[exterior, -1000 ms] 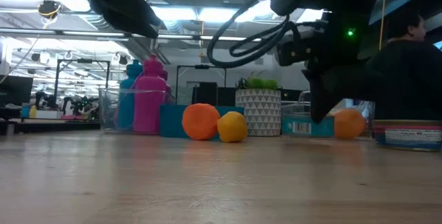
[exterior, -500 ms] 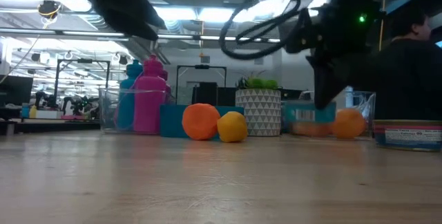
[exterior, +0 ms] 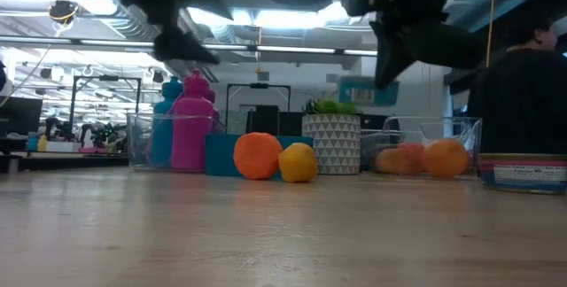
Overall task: Pick & Place Food Item
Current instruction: Put the green tuna can into the blue bin
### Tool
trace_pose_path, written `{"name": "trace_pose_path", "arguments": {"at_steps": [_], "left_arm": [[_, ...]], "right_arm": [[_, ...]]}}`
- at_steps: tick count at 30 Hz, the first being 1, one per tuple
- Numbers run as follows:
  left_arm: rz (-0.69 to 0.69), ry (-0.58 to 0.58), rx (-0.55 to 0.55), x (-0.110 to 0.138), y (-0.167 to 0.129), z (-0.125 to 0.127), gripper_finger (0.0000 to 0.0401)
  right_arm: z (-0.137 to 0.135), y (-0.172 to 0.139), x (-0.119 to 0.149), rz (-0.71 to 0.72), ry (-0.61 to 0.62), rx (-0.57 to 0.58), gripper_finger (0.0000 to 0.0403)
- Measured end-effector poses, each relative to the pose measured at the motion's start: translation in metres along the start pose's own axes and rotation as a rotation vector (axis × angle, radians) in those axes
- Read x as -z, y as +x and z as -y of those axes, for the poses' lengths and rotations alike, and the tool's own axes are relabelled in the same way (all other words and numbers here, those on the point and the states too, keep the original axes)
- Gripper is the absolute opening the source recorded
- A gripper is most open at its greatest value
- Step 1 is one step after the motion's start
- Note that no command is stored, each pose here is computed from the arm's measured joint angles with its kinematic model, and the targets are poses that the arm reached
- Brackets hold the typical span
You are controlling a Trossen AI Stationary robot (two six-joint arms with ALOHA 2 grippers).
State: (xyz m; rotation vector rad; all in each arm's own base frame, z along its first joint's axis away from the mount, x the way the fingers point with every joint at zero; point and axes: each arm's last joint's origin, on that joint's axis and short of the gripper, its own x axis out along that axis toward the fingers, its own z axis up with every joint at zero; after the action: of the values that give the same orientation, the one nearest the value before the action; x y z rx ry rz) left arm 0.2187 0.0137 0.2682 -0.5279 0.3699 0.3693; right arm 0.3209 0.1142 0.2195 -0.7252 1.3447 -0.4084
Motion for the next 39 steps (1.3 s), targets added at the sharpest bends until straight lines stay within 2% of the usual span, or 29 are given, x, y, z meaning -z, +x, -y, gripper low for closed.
{"name": "trace_pose_path", "arguments": {"at_steps": [4,6,12,15,22,28,33,39], "left_arm": [[0.051,-0.107,0.182,-0.020,0.002,-0.005,0.0393],[0.068,-0.155,0.240,-0.028,0.002,-0.009,0.0393],[0.045,-0.252,0.217,-0.035,0.017,-0.030,0.0393],[0.024,-0.291,0.258,-0.036,0.032,-0.035,0.0393],[0.023,-0.352,0.445,-0.036,0.070,-0.036,0.0393],[0.023,-0.397,0.453,-0.032,0.088,-0.042,0.0393],[0.034,-0.399,0.466,-0.035,0.098,-0.040,0.0393],[0.026,-0.344,0.512,-0.050,0.110,-0.025,0.0393]], "right_arm": [[0.007,-0.007,-0.003,0.019,-0.021,0.045,0.0000],[0.010,-0.010,-0.006,0.033,-0.032,0.054,0.0000],[0.019,-0.020,-0.013,0.075,-0.050,0.092,0.0000],[0.023,-0.025,-0.017,0.104,-0.053,0.096,0.0000],[0.025,-0.027,-0.022,0.135,-0.069,0.094,0.0000],[0.025,-0.026,-0.022,0.135,-0.069,0.097,0.0000],[0.025,-0.026,-0.024,0.147,-0.070,0.096,0.0000],[0.028,-0.023,-0.025,0.146,-0.066,0.084,0.0000]]}}
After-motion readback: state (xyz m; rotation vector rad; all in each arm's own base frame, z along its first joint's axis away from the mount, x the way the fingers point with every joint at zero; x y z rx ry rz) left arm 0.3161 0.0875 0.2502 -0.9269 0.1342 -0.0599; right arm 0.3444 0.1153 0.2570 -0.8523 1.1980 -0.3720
